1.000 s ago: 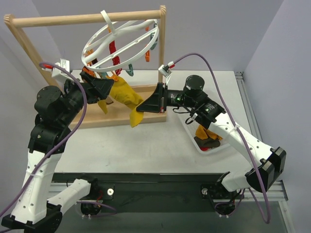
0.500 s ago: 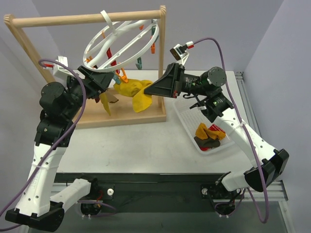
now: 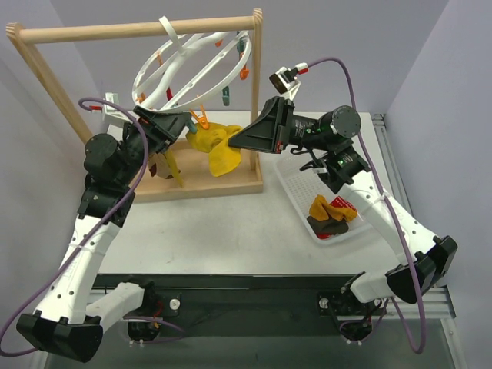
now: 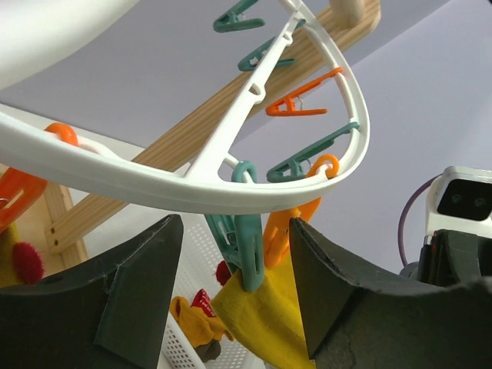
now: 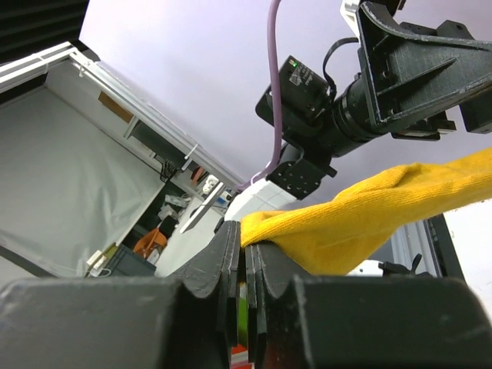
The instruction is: Remove the socks clipped to the hanger
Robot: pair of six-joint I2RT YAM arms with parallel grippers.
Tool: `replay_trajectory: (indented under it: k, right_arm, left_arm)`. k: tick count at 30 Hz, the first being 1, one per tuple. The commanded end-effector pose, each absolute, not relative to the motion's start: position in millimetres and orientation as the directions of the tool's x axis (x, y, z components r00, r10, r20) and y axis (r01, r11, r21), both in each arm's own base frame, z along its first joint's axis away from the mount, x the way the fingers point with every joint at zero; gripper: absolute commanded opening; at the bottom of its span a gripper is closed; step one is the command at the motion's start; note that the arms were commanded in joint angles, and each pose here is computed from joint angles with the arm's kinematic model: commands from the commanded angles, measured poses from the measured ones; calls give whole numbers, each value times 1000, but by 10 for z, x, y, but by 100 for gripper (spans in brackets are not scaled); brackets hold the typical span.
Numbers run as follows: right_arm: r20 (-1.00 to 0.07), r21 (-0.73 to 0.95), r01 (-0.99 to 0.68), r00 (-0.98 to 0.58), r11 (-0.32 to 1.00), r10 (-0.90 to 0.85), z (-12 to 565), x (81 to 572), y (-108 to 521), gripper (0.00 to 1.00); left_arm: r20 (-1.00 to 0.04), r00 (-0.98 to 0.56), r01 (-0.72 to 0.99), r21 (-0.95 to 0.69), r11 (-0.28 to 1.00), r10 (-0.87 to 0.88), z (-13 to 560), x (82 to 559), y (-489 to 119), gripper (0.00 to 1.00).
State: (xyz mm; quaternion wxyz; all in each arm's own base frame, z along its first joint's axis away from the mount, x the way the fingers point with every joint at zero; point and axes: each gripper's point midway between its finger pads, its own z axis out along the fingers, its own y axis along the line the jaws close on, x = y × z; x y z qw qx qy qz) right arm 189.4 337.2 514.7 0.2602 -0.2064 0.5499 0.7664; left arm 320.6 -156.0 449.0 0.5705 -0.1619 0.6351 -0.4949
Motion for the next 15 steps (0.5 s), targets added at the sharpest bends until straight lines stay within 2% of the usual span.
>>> replay_trajectory:
  k: [1,9,15]
  right_arm:
    - [-664,637,-697,-713,-329,227,5524,1700,3240,0]
    - [-662,640,-699,-712,-319,233,5537,1677,3244,0]
    - [-670,648,-704,-709,-292,222,5469,1622,3257,0]
  left_arm:
    - [-553,-259,493,-781,384,-792,4777,3149,-1629,69]
    - [-583,-247,568,-735,372,-774,4773,3237,-1762,71]
    - [-575,-220,625,-703,339,-788,4925,3207,-1831,66]
